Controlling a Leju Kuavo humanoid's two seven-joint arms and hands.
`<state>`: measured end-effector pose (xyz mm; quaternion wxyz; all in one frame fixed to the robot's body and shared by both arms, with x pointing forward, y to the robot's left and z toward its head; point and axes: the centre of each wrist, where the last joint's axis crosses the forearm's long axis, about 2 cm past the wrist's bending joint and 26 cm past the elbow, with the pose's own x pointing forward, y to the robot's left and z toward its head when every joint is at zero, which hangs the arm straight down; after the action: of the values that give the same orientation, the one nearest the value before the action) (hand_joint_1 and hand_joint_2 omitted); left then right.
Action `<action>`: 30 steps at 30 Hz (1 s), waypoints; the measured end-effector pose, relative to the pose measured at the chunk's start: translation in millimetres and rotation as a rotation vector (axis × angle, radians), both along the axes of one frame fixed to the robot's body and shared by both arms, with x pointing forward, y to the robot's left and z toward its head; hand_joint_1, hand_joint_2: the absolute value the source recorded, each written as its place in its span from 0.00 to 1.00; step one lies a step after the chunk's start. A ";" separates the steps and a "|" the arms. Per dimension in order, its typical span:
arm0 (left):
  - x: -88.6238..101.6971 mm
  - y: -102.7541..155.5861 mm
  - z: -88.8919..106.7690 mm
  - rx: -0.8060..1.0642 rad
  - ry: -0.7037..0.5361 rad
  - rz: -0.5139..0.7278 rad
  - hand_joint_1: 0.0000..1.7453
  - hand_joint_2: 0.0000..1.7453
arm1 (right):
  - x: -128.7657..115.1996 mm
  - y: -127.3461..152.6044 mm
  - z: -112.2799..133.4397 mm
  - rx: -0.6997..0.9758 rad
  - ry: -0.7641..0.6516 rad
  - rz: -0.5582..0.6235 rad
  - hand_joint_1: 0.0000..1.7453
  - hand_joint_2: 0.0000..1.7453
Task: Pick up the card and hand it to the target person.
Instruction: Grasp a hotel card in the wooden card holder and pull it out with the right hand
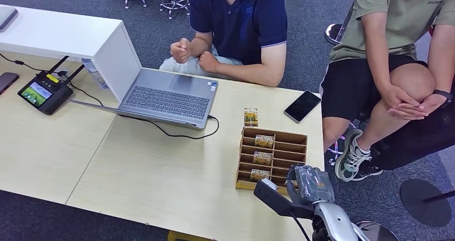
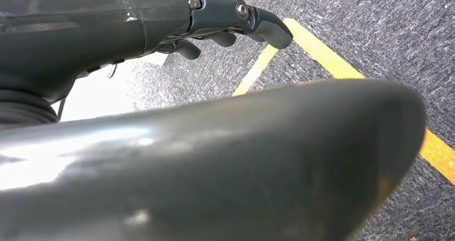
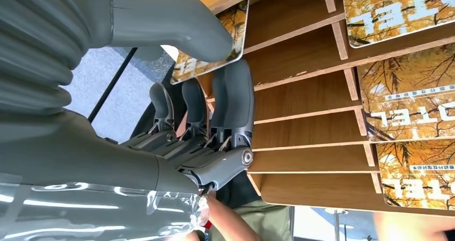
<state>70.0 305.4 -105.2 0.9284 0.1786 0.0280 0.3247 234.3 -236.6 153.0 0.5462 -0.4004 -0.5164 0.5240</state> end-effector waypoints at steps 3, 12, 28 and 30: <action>0.0 -0.2 0.0 0.000 0.000 0.000 0.00 0.00 | 0.0 -0.1 -0.1 -0.003 0.003 0.001 0.68 1.00; -0.1 -1.4 0.0 -0.005 0.001 0.008 0.00 0.00 | 0.4 0.0 0.0 -0.013 0.011 0.004 0.94 1.00; -0.3 -1.5 0.1 0.047 -0.038 -0.007 0.00 1.00 | 2.6 0.4 3.0 0.011 -0.007 0.006 1.00 1.00; -0.4 -1.4 0.1 0.053 -0.038 -0.005 0.00 1.00 | 5.3 1.5 7.1 0.045 -0.036 0.015 1.00 1.00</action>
<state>69.6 304.0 -105.2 0.9246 0.1968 0.0012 0.3263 239.5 -235.1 160.1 0.5419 -0.3936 -0.5409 0.5088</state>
